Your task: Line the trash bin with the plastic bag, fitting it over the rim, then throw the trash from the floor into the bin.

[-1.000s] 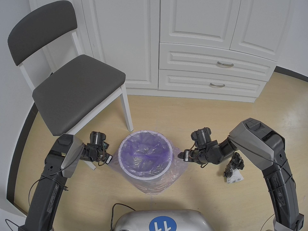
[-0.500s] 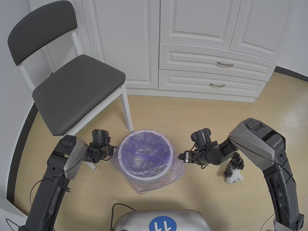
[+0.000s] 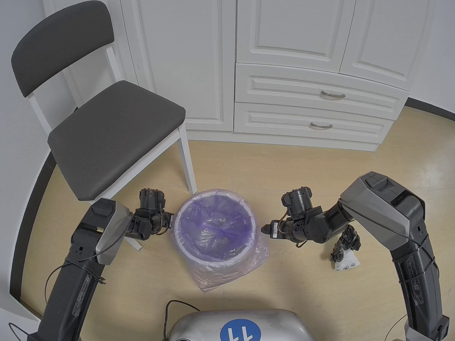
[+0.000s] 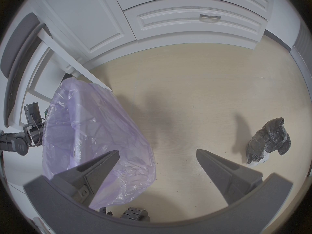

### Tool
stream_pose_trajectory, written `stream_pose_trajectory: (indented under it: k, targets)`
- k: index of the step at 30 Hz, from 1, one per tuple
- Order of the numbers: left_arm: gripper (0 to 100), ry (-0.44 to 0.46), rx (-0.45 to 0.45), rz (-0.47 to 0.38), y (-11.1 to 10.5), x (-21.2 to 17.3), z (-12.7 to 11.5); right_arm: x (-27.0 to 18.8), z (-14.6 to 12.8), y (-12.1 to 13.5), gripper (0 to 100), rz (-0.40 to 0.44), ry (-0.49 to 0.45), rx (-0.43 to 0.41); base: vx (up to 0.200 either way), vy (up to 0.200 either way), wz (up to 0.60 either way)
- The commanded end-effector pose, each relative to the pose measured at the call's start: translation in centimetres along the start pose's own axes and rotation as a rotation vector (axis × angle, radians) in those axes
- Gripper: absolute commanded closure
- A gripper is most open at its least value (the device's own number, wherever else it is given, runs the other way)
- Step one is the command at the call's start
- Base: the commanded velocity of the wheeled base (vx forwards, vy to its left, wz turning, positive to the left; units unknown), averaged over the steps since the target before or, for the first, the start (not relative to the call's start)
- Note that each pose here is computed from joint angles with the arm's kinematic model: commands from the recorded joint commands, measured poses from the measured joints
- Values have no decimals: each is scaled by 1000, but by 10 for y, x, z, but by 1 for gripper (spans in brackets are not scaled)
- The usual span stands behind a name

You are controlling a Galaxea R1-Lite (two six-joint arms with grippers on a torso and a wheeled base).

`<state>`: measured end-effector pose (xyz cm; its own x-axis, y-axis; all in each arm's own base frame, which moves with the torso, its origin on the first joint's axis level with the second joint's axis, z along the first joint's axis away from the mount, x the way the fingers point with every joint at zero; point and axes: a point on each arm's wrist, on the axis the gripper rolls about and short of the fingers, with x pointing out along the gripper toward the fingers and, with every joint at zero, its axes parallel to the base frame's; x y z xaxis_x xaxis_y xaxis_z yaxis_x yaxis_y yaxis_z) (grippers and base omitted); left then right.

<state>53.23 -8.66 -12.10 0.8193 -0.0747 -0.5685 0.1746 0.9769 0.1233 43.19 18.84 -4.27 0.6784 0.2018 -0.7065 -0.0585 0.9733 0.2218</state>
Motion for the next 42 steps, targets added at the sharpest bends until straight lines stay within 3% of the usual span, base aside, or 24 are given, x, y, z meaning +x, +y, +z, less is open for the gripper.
stream_pose_trajectory:
  k: [1, 4, 10, 20, 26, 31, 35, 39, 41, 42]
  targets:
    - [0, -19, -56, 93, 21, -3, 7, 5, 3, 4, 0, 15, -19, -6, 0, 0, 0]
    - [0, -39, -133, 146, 25, -13, 17, 10, 5, 6, 0, 25, -30, -22, 0, 0, 0]
    - [0, -4, -147, 158, 35, -54, 14, 17, 2, 0, 0, 15, -23, -45, 0, 0, 0]
    - [0, -136, -151, 138, 29, -118, 26, 21, 7, -13, 0, 0, -27, -34, 0, 0, 0]
    - [0, -175, -151, 106, 17, -123, 28, 21, 8, -16, 0, 21, -19, -23, 0, 0, 0]
    - [0, -218, -216, 82, 9, -115, 32, 22, 11, -21, 0, 20, -32, -12, 0, 0, 0]
    - [0, -169, -212, 95, 8, -101, 16, 23, 14, -25, 0, 40, -37, -4, 0, 0, 0]
    - [0, -9, -192, 96, 14, -115, 1, 23, 15, -28, 0, 39, -39, 0, 0, 0, 0]
    - [0, 22, -187, 74, 14, -125, 2, 24, 15, -29, 0, 37, -38, 1, 0, 0, 0]
    - [0, 33, -183, 20, 13, -134, 4, 24, 15, -30, 0, 34, -39, 2, 0, 0, 0]
